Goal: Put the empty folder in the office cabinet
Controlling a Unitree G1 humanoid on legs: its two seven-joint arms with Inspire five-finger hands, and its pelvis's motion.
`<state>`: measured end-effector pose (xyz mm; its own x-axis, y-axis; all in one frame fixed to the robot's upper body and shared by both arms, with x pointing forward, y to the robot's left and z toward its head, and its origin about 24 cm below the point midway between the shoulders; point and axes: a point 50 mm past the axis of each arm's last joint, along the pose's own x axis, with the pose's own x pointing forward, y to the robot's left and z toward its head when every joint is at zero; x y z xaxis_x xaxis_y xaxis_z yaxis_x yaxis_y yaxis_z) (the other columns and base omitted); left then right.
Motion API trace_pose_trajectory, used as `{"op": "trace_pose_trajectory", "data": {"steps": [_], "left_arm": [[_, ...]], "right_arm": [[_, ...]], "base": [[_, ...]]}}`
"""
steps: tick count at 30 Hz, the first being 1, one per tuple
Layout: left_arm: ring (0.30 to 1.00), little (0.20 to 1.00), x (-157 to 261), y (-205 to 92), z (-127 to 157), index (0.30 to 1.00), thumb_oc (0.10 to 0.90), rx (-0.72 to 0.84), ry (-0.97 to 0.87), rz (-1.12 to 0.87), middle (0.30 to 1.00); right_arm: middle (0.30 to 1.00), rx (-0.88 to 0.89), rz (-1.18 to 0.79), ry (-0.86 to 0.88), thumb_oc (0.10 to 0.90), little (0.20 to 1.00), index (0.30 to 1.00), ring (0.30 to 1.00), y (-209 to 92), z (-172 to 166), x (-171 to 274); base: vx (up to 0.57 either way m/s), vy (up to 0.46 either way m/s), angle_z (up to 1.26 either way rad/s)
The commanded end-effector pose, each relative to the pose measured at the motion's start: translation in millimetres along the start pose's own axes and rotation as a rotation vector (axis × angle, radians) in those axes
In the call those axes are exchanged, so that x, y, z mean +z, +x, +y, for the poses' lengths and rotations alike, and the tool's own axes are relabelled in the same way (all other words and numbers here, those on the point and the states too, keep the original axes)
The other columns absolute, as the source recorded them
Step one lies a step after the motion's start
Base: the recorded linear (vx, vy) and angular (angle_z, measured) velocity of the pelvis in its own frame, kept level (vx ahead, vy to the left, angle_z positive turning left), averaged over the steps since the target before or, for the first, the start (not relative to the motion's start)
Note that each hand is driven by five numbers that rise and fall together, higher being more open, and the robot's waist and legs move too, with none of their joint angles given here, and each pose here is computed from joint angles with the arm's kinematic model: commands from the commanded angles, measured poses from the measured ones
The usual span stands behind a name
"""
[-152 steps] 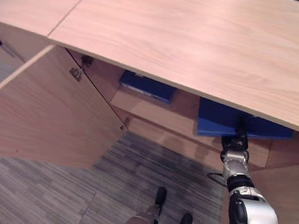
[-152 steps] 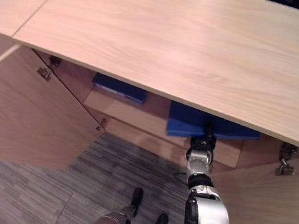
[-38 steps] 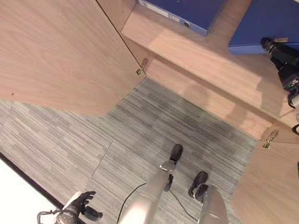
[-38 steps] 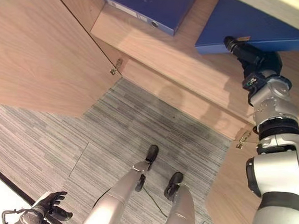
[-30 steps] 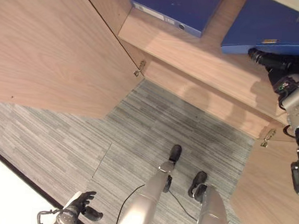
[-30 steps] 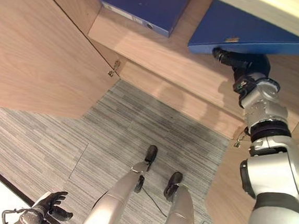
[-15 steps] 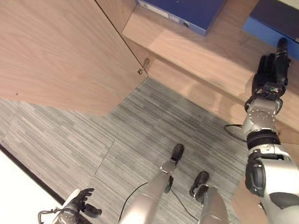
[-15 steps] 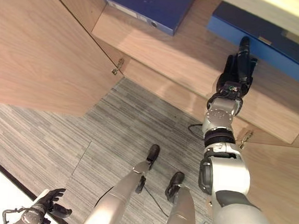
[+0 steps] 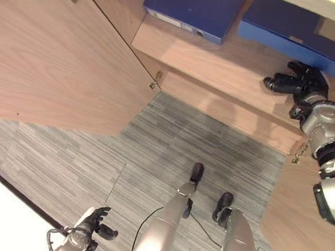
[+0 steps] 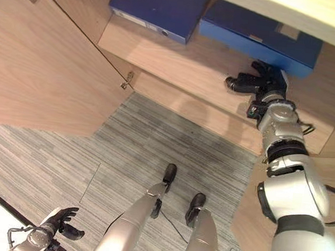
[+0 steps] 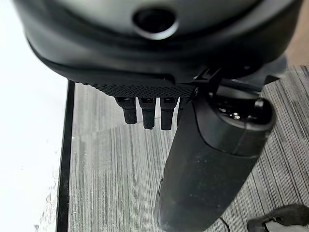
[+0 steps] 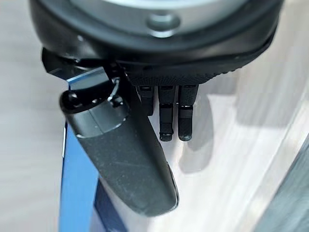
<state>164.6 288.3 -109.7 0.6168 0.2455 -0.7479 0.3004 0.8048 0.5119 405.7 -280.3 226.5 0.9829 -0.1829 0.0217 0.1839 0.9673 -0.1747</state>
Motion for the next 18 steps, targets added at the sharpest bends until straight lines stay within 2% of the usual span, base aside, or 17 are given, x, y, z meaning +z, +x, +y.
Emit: {"op": "trace_pose_trajectory", "data": {"steps": [1, 8, 12, 14, 16, 17, 18], "left_arm": [[0.900, 0.900, -50.1, -12.6, 26.3, 0.900, 0.800, 0.048, 0.054, 0.188, 0.900], [0.900, 0.900, -53.1, -14.2, 24.5, 0.900, 0.800, 0.044, 0.039, 0.188, 0.900], [0.900, 0.900, -50.9, -14.9, 25.5, 0.900, 0.800, 0.044, 0.031, 0.161, 0.900], [0.900, 0.900, -50.9, -14.9, 25.4, 0.900, 0.800, 0.043, 0.031, 0.161, 0.900], [0.900, 0.900, -47.1, -14.6, 22.2, 0.900, 0.800, 0.031, 0.024, 0.135, 0.900], [0.900, 0.900, -47.1, -14.7, 22.0, 0.900, 0.800, 0.030, 0.024, 0.135, 0.900], [0.900, 0.900, -45.1, -14.8, 20.0, 0.900, 0.800, 0.012, 0.037, 0.121, 0.900]], "right_arm": [[0.900, 0.047, 0.118, -0.061, 0.800, 0.900, 0.900, 0.900, -3.9, 0.5, -29.3], [0.900, 0.171, 0.006, -0.011, 0.800, 0.900, 0.900, 0.900, -4.9, 24.8, -14.5], [0.900, 0.218, 0.003, -0.119, 0.800, 0.900, 0.900, 0.900, -7.6, 26.0, -16.5], [0.900, 0.218, 0.003, -0.120, 0.800, 0.900, 0.900, 0.900, -7.6, 26.1, -16.4], [0.900, 0.292, 0.072, -0.301, 0.800, 0.900, 0.900, 0.900, -11.5, 30.4, -33.8], [0.900, 0.292, 0.072, -0.302, 0.800, 0.900, 0.900, 0.900, -11.5, 30.4, -33.8], [0.900, 0.398, 0.209, -0.611, 0.800, 0.900, 0.900, 0.900, -18.4, 31.5, -61.0]], "base": [[0.00, 0.000, 0.00], [0.00, -0.003, -0.02], [0.00, -0.005, -0.03], [0.00, 0.000, 0.00], [0.00, 0.000, 0.00], [0.00, 0.000, 0.00], [0.00, 0.000, 0.00]]}}
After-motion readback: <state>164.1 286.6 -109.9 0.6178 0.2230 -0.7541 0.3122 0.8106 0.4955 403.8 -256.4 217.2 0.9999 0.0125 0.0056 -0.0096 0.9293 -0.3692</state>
